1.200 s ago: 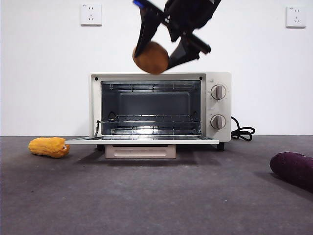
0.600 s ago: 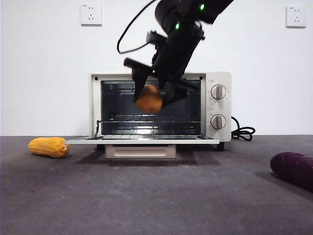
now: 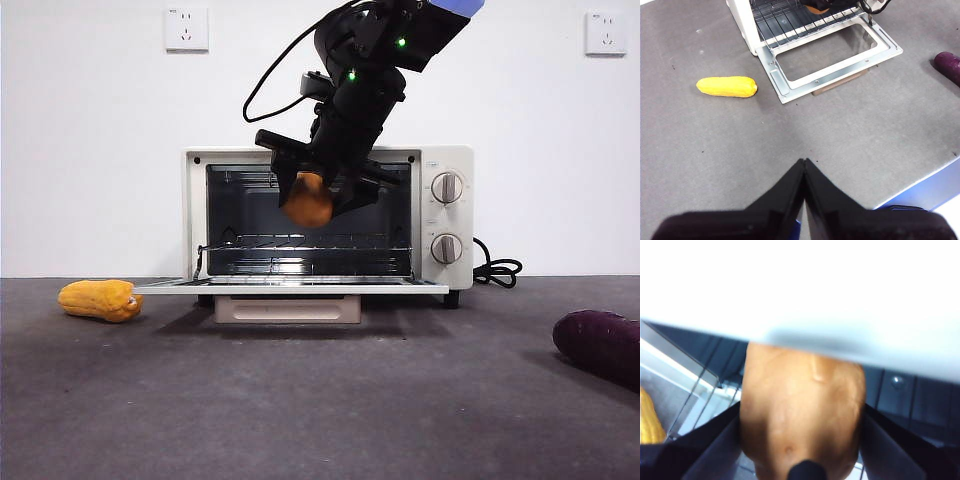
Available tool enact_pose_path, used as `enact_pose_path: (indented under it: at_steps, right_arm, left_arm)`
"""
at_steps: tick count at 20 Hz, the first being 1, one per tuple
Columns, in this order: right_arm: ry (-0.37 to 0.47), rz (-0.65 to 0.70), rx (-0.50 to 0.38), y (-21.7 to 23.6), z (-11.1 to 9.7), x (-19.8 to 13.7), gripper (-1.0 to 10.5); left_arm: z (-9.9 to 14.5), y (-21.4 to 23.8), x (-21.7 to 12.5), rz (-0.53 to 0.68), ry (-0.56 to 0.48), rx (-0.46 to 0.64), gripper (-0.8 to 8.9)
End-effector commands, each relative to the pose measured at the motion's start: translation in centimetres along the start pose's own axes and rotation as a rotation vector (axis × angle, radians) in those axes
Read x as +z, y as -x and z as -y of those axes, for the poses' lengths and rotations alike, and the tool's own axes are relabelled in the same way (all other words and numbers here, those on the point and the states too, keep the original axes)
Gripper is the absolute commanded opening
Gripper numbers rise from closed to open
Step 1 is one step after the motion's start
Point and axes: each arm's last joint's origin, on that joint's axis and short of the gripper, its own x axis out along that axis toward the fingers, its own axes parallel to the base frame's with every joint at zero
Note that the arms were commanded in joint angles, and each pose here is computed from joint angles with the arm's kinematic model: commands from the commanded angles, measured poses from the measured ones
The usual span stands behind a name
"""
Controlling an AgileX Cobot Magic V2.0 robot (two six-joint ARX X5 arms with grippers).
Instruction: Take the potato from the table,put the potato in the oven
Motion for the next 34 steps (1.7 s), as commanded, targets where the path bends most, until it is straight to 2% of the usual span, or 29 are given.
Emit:
enact_pose_path:
  at_steps: [1, 11, 17, 18, 23, 27, 29, 32, 34]
  right_arm:
    - [-0.008, -0.015, -0.022, -1.3, 0.3, -0.9, 0.0]
    - [-0.010, -0.031, -0.058, -2.8, 0.9, -2.0, 0.2]
    - [-0.017, -0.028, -0.057, -2.8, 0.9, -2.0, 5.2]
    - [-0.017, -0.026, -0.056, -2.8, 0.9, -1.9, 5.5]
    - [-0.029, -0.048, -0.056, -1.8, 0.3, -1.0, 5.7]
    - [0.001, -0.180, -0.076, 0.5, -0.9, 0.0, 5.7]
    - [0.059, -0.271, -0.083, 2.2, -2.0, -0.1, 5.7]
    - [0.227, -0.373, -0.120, 5.8, -4.2, -0.6, 5.5]
    - [0.287, -0.398, -0.104, 8.9, -5.6, -0.2, 4.5]
  left_arm:
    - [0.0, 0.0, 0.0, 0.004, -0.011, 0.002, -0.05]
    - [0.0, 0.0, 0.0, 0.004, -0.011, 0.002, -0.05]
    - [0.0, 0.0, 0.0, 0.004, -0.011, 0.002, -0.05]
    - [0.0, 0.0, 0.0, 0.004, -0.011, 0.002, -0.05]
    - [0.0, -0.2, 0.1, -0.003, -0.016, 0.003, -0.06]
    - [0.2, -1.3, 0.7, -0.038, -0.061, 0.043, -0.06]
    - [0.2, -2.4, 1.3, -0.076, -0.110, 0.135, -0.06]
    - [0.3, -4.7, 2.1, -0.155, -0.123, 0.180, -0.06]
    - [0.1, -6.4, 2.6, -0.180, -0.106, 0.199, -0.06]
